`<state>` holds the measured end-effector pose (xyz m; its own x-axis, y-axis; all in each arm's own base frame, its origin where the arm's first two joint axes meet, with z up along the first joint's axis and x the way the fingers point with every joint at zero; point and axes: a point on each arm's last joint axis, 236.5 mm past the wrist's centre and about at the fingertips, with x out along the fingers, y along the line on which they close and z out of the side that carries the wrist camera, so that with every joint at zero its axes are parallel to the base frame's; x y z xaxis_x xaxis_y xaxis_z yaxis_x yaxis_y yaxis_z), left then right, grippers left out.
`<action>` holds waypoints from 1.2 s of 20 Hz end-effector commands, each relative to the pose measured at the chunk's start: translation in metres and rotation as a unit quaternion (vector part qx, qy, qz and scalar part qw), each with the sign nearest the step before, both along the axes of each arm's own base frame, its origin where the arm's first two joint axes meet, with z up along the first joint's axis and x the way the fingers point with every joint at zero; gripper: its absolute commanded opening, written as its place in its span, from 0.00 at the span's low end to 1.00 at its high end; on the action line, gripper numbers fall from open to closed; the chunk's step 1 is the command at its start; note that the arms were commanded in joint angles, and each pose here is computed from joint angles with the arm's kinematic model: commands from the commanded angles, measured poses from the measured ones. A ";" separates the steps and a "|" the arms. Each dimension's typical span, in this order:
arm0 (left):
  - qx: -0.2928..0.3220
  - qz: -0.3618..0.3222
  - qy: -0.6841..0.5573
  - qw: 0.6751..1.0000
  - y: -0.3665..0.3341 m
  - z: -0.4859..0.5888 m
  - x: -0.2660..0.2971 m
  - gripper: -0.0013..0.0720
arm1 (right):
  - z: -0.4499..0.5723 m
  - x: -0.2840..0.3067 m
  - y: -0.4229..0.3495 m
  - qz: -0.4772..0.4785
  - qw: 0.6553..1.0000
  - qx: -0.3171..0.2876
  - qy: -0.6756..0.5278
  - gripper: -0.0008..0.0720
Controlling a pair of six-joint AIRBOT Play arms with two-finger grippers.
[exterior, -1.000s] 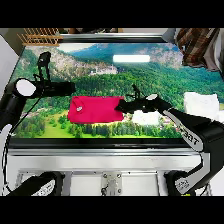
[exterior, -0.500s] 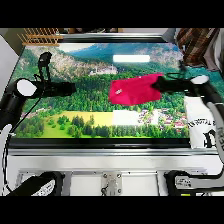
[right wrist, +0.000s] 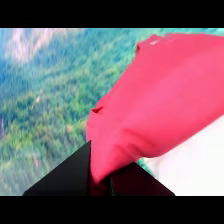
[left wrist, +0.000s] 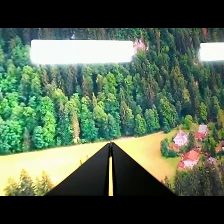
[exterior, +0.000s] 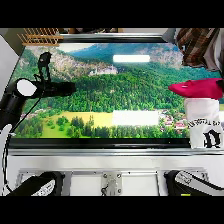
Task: Fold the clothes and pants, and hang the long-sleeved shirts on hangers.
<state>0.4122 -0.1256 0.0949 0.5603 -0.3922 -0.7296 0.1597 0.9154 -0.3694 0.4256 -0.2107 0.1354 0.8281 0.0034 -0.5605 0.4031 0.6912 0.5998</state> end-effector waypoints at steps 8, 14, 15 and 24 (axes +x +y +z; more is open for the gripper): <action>0.000 -0.001 0.005 1.000 -0.001 -0.001 -0.002 0.03 | 0.042 -0.116 -0.049 -0.167 0.973 -0.118 0.103 0.03; 0.001 -0.006 0.015 1.000 -0.001 -0.004 -0.007 0.03 | -0.033 -0.174 -0.012 -0.169 0.962 -0.079 0.201 0.03; 0.001 -0.007 0.017 1.000 -0.002 -0.005 -0.008 0.03 | -0.047 -0.181 -0.006 -0.170 0.960 -0.069 0.212 0.03; 0.004 -0.016 0.036 0.999 -0.003 -0.010 -0.016 0.03 | -0.098 -0.205 0.008 -0.131 0.951 -0.078 0.270 0.72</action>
<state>0.3985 -0.1280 0.0864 0.5021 -0.4021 -0.7657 0.1600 0.9133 -0.3746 0.2232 -0.1970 0.0340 0.3873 -0.2568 -0.8855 0.8211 0.5330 0.2045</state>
